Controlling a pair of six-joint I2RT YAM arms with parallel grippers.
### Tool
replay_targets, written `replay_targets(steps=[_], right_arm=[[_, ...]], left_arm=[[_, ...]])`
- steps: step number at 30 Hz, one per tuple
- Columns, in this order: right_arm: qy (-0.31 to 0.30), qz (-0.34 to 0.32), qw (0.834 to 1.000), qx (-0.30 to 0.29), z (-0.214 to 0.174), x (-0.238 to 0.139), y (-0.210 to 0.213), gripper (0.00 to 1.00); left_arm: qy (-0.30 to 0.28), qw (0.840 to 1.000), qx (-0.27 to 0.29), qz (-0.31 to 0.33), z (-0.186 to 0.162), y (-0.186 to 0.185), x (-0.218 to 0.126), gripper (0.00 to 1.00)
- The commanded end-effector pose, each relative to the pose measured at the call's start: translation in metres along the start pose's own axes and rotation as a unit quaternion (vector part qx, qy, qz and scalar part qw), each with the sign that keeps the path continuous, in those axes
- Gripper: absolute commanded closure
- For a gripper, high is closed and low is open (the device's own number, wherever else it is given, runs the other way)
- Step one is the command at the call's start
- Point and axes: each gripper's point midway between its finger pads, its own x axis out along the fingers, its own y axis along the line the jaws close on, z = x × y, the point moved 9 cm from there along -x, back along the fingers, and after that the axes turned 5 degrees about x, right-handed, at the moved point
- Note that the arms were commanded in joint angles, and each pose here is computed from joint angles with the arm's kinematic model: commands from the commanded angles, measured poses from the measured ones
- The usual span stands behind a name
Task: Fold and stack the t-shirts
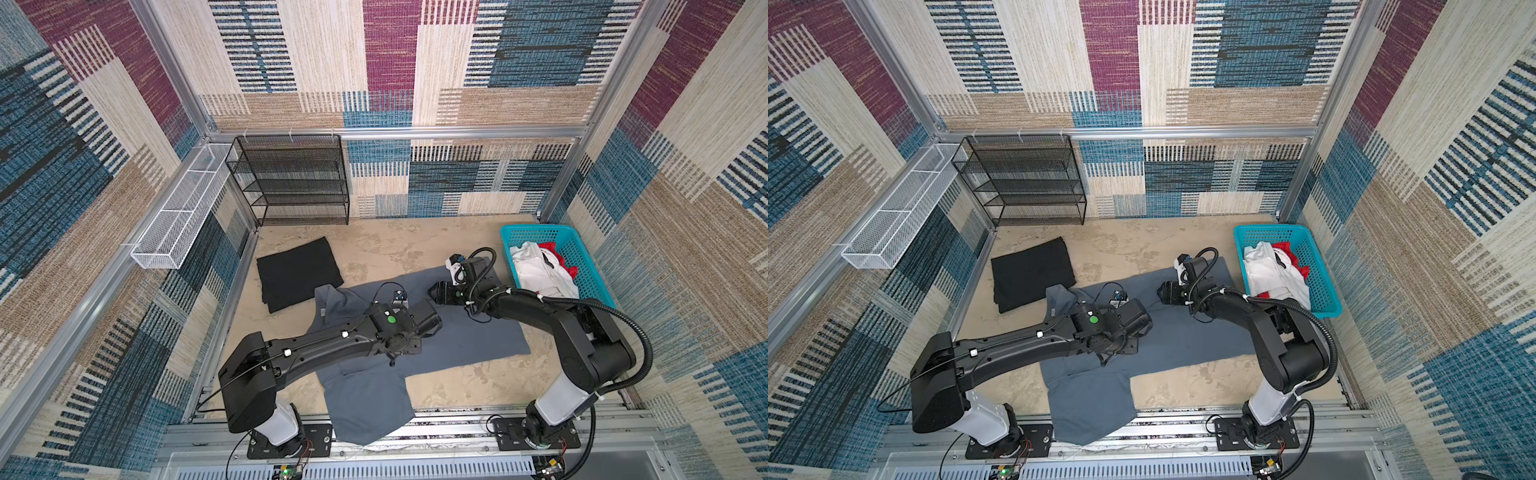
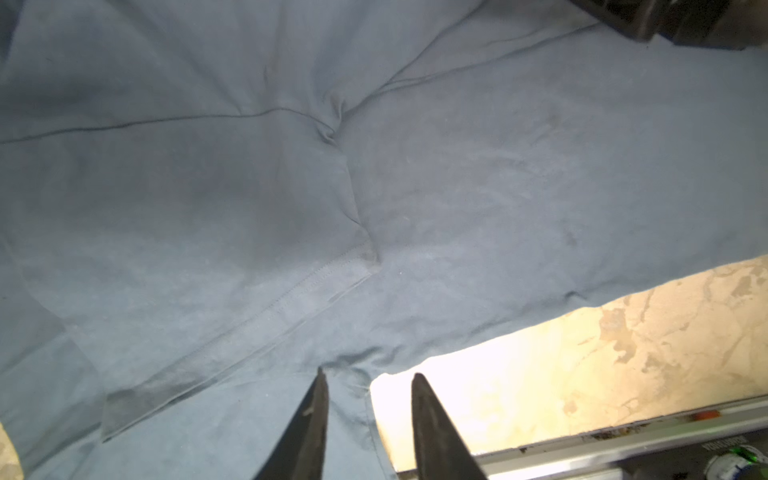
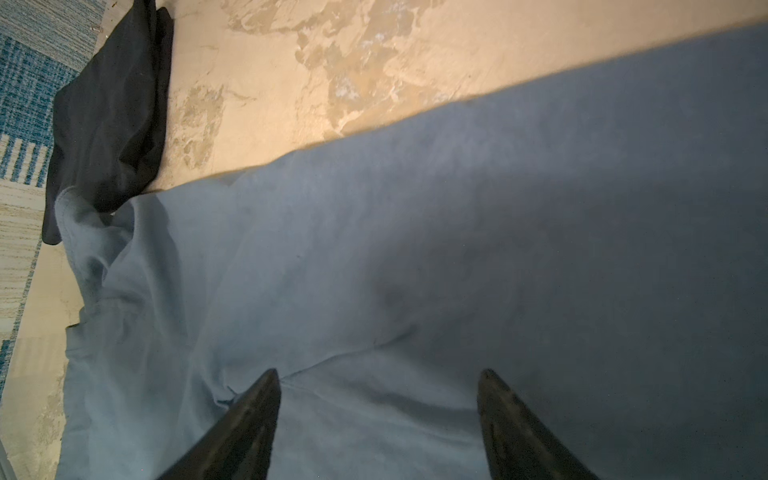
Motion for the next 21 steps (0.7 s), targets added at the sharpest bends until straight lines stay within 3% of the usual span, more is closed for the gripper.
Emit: replay_targets(steps=[1,7,11,15,21], right_arm=[[-0.007,0.000,1.000,-0.007,0.006,0.001,0.002,0.25],[-0.010,-0.009,1.000,-0.011,0.011,-0.003,0.004,0.24],[-0.005,-0.019,1.000,-0.014,0.012,0.000,0.002,0.24],[0.001,-0.020,1.000,-0.012,0.012,0.006,0.001,0.24],[0.006,-0.023,1.000,-0.012,0.015,0.011,0.001,0.25]], left_arm=[[-0.028,0.997,0.014,0.068,0.010,0.036,0.003,0.60],[-0.100,0.981,-0.126,0.107,0.052,0.153,0.013,0.61],[-0.125,0.969,-0.185,0.103,0.080,0.205,0.022,0.63],[-0.125,0.965,-0.216,0.077,0.102,0.233,0.039,0.63],[-0.114,0.968,-0.218,0.053,0.129,0.243,0.060,0.63]])
